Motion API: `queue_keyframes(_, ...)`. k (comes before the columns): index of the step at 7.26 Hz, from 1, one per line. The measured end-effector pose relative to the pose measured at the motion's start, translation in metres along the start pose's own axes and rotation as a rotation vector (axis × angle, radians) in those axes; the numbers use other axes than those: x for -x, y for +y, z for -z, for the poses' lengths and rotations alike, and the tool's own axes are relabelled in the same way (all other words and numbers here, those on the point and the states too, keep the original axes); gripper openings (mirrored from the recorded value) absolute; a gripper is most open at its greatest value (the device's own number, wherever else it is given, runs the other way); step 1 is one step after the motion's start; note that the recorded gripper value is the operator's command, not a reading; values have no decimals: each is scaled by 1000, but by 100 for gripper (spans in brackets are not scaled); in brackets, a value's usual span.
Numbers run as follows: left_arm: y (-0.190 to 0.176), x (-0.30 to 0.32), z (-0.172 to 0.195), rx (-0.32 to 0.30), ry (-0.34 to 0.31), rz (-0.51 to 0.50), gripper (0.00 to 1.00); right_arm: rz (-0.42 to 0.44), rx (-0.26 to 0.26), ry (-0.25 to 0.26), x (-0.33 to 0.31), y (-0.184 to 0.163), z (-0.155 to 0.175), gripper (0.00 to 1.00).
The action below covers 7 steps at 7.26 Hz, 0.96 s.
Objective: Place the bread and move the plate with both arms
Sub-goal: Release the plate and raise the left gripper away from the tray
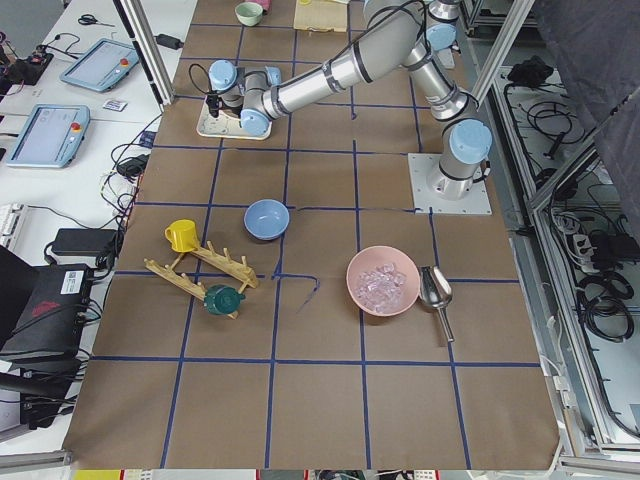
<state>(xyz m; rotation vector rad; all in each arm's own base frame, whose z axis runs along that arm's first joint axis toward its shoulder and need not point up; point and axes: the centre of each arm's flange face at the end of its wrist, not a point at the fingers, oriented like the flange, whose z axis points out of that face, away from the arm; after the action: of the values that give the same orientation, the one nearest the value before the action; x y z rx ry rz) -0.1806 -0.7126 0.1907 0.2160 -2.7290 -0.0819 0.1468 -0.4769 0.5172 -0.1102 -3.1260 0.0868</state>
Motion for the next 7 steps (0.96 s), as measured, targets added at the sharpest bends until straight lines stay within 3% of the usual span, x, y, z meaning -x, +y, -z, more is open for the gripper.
queue_keyframes(1,1,-3,11,-4,-3,1,100,-2,0,-1,0,0,0,100)
queue_keyframes(3,15,-17,54,-8,-72,-8,100,-1,2,0,0,0,-1,100)
queue_keyframes(7,133,-61,207,46,-229,-20,100,0,3,0,0,0,-2,100)
